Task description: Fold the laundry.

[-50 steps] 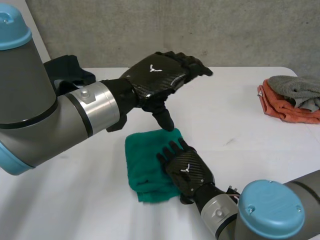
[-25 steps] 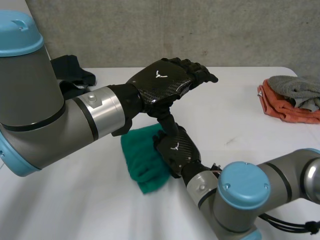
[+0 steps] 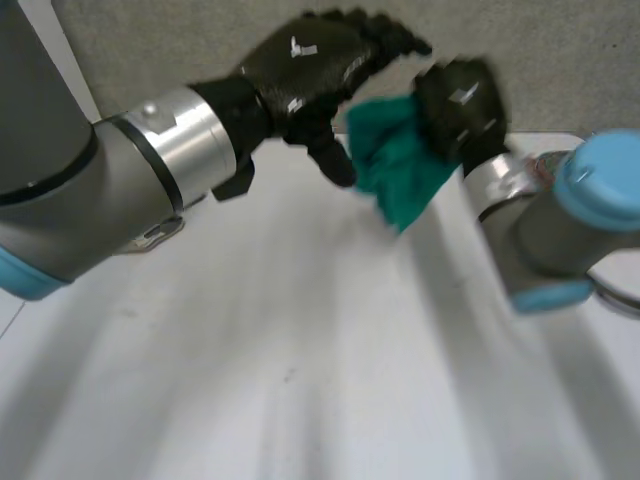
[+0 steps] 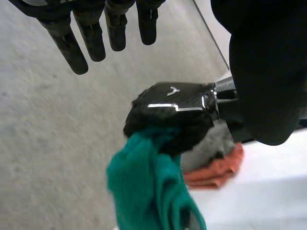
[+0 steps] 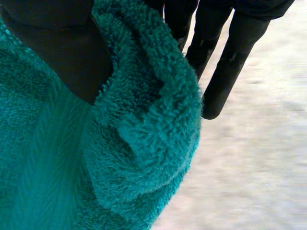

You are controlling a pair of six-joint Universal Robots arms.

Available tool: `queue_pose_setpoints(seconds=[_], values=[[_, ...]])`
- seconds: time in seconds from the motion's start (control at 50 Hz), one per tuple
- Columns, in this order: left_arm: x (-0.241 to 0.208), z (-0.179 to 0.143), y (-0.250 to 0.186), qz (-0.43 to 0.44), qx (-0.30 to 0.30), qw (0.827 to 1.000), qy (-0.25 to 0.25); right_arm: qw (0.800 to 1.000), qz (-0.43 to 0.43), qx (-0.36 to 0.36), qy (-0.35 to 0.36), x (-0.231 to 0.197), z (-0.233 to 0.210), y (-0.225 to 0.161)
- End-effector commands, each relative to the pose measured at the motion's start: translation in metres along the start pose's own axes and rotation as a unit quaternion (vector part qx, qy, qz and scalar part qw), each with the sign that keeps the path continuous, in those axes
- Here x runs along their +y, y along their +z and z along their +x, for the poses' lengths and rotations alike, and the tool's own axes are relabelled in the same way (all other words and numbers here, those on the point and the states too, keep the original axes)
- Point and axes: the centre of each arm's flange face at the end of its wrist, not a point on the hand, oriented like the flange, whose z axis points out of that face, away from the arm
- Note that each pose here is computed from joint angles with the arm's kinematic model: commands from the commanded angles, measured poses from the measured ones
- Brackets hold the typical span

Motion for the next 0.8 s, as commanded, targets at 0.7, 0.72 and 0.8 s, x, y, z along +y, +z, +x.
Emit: queue_pose_setpoints(seconds=[0.7,0.72,0.8], values=[[0.023,-0.001,0.014,0.004,0.002,0.999,-0.044,0.979,-0.141,0.137,-0.050,0.230,0.278,-0.043],[0.022,-0.001,0.014,0.004,0.002,0.999,-0.044,0.979,-0.142,0.137,-0.051,0.226,0.279,-0.044],[0.021,0.004,0.014,0.005,0.005,0.999,-0.046,0.977,-0.156,0.137,-0.041,0.205,0.278,-0.048]])
